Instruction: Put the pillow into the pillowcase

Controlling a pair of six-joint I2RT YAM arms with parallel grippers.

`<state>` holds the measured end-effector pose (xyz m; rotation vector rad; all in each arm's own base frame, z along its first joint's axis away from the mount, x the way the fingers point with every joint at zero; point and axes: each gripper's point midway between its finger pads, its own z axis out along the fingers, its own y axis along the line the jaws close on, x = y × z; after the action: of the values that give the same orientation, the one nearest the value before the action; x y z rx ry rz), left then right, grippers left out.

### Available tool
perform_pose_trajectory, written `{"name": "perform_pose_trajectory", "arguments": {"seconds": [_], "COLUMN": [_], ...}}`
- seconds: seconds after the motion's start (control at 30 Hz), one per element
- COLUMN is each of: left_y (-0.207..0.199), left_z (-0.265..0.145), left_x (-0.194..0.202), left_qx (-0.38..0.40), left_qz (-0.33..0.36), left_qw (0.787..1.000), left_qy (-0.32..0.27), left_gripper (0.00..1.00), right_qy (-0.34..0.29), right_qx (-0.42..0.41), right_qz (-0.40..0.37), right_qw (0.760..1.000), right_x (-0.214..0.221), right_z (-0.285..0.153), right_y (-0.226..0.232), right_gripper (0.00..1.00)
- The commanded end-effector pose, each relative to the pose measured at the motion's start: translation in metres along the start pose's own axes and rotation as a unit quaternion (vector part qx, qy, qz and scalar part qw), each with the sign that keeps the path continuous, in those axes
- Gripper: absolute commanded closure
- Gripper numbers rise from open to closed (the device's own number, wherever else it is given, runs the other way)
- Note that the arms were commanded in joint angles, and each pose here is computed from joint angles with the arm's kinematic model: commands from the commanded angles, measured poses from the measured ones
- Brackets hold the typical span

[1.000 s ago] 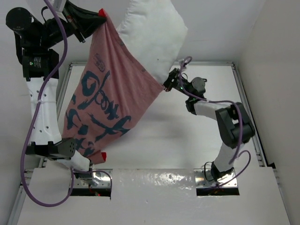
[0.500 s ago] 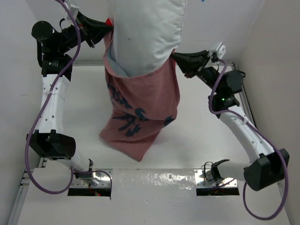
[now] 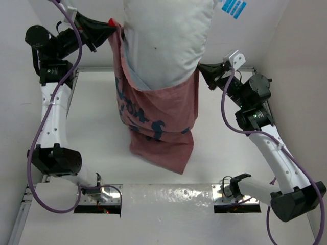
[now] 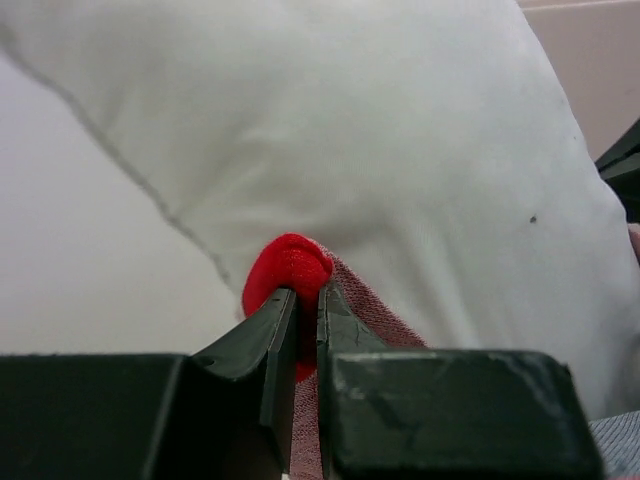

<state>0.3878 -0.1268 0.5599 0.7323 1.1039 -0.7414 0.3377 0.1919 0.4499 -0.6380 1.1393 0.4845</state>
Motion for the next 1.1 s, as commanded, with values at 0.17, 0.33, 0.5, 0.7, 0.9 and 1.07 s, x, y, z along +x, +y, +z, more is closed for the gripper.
{"name": "perform_pose_trajectory", "arguments": {"seconds": [0.17, 0.33, 0.5, 0.7, 0.9, 1.07], "left_y": [-0.016, -0.024, -0.026, -0.024, -0.011, -0.031], "left_z": [-0.029, -0.022, -0.039, -0.035, -0.056, -0.036], "left_x": [-0.047, -0.104, -0.048, -0.137, -0.068, -0.167], "left_qx": [-0.04, -0.02, -0.04, -0.05, -0.094, -0.046], "left_qz": [0.143, 0.184, 0.146, 0.219, 0.154, 0.258], "left_qw": [0.989, 0.981, 0.988, 0.972, 0.983, 0.963], "left_qy": [-0.025, -0.059, -0.014, -0.071, -0.041, -0.058], "left_gripper": [1.0, 1.0, 1.0, 1.0, 1.0, 1.0], "right_qy": [-0.03, -0.081, -0.05, -0.115, -0.051, -0.145], "right_qx": [0.114, 0.103, 0.158, 0.14, 0.204, 0.181], "right_qz": [-0.07, -0.108, -0.077, -0.132, -0.087, -0.123], "right_qw": [0.991, 0.985, 0.983, 0.974, 0.974, 0.965], "right_x": [-0.056, -0.123, -0.072, -0.173, -0.08, -0.195], "right_z": [-0.022, -0.021, -0.049, -0.044, -0.064, -0.064], "right_y": [-0.04, -0.04, -0.044, -0.047, -0.057, -0.053], "right_gripper": [1.0, 1.0, 1.0, 1.0, 1.0, 1.0]}}
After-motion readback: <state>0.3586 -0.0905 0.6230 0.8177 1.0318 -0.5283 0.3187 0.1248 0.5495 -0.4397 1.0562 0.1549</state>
